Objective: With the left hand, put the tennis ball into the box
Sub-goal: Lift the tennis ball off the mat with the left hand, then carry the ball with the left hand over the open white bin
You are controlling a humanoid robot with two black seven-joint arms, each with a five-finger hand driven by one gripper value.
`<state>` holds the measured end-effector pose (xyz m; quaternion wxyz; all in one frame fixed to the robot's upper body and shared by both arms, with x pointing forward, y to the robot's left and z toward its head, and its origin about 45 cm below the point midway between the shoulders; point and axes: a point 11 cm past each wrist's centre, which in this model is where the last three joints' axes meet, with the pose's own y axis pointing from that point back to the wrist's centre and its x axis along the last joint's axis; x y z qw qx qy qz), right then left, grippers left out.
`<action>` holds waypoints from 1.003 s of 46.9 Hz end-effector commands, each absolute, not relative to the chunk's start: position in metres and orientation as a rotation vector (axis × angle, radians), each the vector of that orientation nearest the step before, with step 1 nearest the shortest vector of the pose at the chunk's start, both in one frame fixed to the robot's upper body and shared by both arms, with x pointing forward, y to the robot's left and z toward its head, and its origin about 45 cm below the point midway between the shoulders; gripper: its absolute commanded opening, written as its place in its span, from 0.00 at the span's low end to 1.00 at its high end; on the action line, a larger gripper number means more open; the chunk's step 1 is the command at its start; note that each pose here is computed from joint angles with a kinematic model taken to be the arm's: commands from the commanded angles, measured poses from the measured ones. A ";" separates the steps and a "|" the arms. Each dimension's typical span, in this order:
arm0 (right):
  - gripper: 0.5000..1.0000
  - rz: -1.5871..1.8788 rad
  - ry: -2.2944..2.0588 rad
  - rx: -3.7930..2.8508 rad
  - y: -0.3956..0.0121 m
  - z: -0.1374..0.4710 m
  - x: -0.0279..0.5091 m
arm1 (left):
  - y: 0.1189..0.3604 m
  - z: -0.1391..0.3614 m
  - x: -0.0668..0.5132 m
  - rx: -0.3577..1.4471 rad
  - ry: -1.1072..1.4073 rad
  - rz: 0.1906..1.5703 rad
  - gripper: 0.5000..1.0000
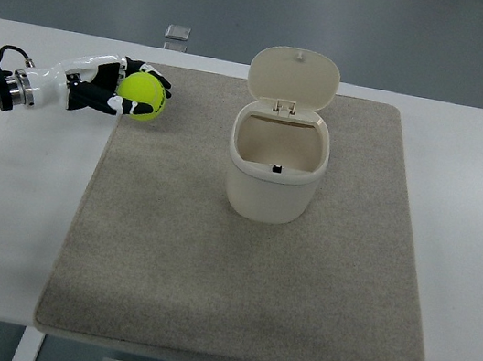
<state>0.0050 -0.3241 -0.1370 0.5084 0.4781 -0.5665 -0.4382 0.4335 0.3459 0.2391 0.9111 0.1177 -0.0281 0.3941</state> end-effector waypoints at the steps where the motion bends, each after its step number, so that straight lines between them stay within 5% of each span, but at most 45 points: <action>1: 0.81 -1.056 -1.365 1.152 -0.324 -0.137 0.005 | 0.351 0.254 0.430 0.189 -0.066 0.826 0.00; 18: 0.80 -1.056 -1.365 1.152 -0.324 -0.137 0.005 | 0.325 0.272 0.406 0.104 -0.062 0.709 0.00; 47: 0.80 -1.056 -1.365 1.152 -0.324 -0.137 0.005 | 0.245 0.280 0.397 0.013 -0.065 0.511 0.00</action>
